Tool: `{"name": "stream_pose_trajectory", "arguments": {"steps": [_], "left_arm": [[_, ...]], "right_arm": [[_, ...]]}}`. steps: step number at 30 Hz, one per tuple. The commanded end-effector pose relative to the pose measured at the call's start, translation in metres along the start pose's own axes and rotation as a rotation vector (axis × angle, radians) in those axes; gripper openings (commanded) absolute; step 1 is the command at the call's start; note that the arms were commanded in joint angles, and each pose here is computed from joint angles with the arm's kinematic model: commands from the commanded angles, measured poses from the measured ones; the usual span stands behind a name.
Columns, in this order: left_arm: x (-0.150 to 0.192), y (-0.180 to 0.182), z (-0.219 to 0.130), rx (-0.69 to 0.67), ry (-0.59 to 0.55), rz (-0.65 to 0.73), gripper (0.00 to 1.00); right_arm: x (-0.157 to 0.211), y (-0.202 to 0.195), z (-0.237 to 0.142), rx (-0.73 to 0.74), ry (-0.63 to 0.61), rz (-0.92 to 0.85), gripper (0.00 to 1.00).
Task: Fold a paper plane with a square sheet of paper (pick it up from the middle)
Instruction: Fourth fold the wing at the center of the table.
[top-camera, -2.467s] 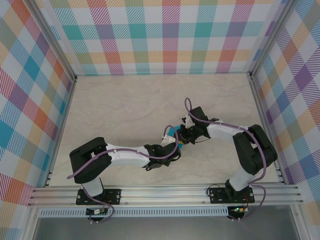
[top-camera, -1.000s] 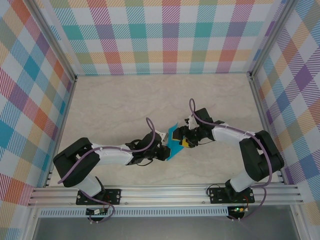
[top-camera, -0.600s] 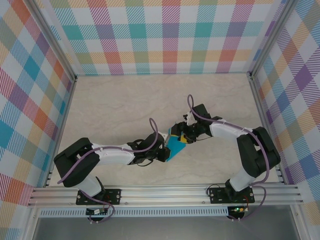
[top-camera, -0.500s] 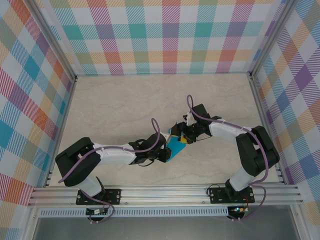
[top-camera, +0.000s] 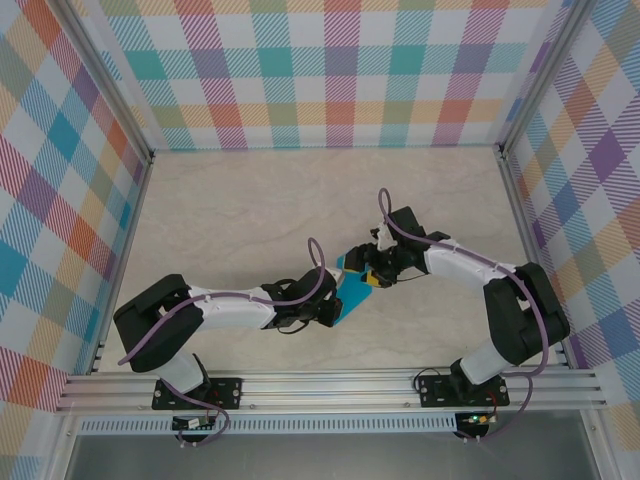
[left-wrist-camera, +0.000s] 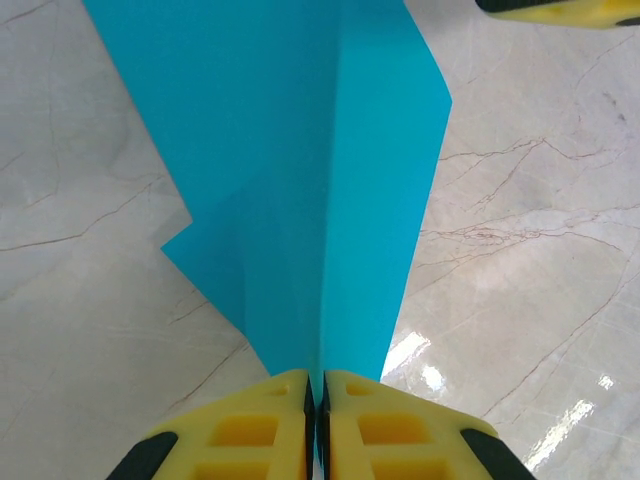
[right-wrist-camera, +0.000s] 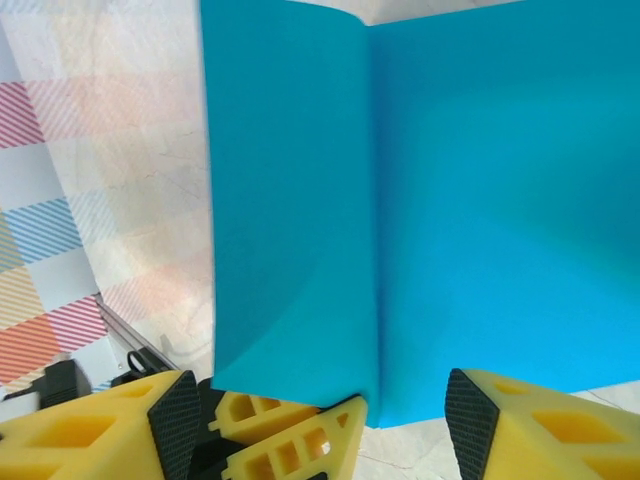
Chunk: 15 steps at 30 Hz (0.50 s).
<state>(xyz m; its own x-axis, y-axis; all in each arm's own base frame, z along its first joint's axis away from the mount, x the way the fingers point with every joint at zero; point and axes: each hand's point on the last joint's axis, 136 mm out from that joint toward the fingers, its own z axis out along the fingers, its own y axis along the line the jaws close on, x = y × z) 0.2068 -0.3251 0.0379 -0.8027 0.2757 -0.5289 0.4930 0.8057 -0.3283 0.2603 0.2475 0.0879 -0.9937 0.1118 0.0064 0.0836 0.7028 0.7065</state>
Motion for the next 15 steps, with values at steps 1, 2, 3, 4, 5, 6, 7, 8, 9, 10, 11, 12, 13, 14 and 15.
{"name": "stream_pose_trajectory", "arguments": {"steps": [1, 2, 3, 4, 5, 6, 7, 8, 9, 10, 11, 12, 13, 14, 15], "left_arm": [[0.0, -0.0027, -0.0018, -0.014, 0.008, 0.034, 0.12], [0.0006, -0.0036, -0.0017, -0.012, 0.011, 0.04, 0.12], [-0.0004, -0.0042, -0.002, -0.012, 0.011, 0.045, 0.12], [-0.0002, -0.0045, -0.0019, -0.014, 0.015, 0.048, 0.12], [-0.0006, -0.0051, -0.0022, -0.015, 0.014, 0.052, 0.13], [-0.0014, -0.0053, -0.0024, -0.017, 0.013, 0.056, 0.12], [-0.0015, -0.0049, -0.0026, -0.022, 0.013, 0.056, 0.12], [-0.0011, -0.0041, -0.0026, -0.026, 0.014, 0.058, 0.12], [-0.002, -0.0051, -0.0031, -0.024, 0.012, 0.062, 0.12], [-0.0017, -0.0044, -0.0031, -0.028, 0.013, 0.064, 0.12], [-0.0014, -0.0042, -0.0035, -0.03, 0.014, 0.066, 0.12], [-0.002, -0.0043, -0.0038, -0.033, 0.014, 0.072, 0.12], [-0.0023, -0.0038, -0.0042, -0.037, 0.015, 0.074, 0.12], [-0.002, -0.0035, -0.0049, -0.042, 0.017, 0.078, 0.13], [-0.002, -0.003, -0.0052, -0.046, 0.018, 0.08, 0.12]], "right_arm": [[-0.0034, 0.0027, -0.0014, 0.031, 0.015, 0.027, 0.65], [-0.0037, 0.0034, 0.0, 0.032, 0.023, 0.029, 0.64], [-0.0042, 0.0038, 0.0011, 0.034, 0.026, 0.025, 0.64], [-0.0052, 0.0049, 0.001, 0.035, 0.023, 0.022, 0.64], [-0.0058, 0.0061, 0.0004, 0.036, 0.024, 0.022, 0.64], [-0.0067, 0.0074, -0.001, 0.04, 0.022, 0.016, 0.64], [-0.0077, 0.0091, -0.0033, 0.041, 0.014, 0.013, 0.66], [-0.0088, 0.0084, -0.0047, 0.052, 0.007, 0.016, 0.67], [-0.0095, 0.0075, -0.0052, 0.063, 0.006, 0.019, 0.68], [-0.0097, 0.0088, -0.0046, 0.064, 0.015, 0.016, 0.68], [-0.0107, 0.0102, -0.003, 0.059, 0.023, 0.013, 0.68], [-0.0109, 0.0108, -0.0009, 0.057, 0.038, 0.023, 0.67], [-0.0108, 0.0114, 0.0002, 0.061, 0.054, 0.031, 0.66], [-0.011, 0.0126, 0.0003, 0.064, 0.056, 0.028, 0.66], [-0.012, 0.012, -0.0006, 0.073, 0.048, 0.028, 0.66]]}}
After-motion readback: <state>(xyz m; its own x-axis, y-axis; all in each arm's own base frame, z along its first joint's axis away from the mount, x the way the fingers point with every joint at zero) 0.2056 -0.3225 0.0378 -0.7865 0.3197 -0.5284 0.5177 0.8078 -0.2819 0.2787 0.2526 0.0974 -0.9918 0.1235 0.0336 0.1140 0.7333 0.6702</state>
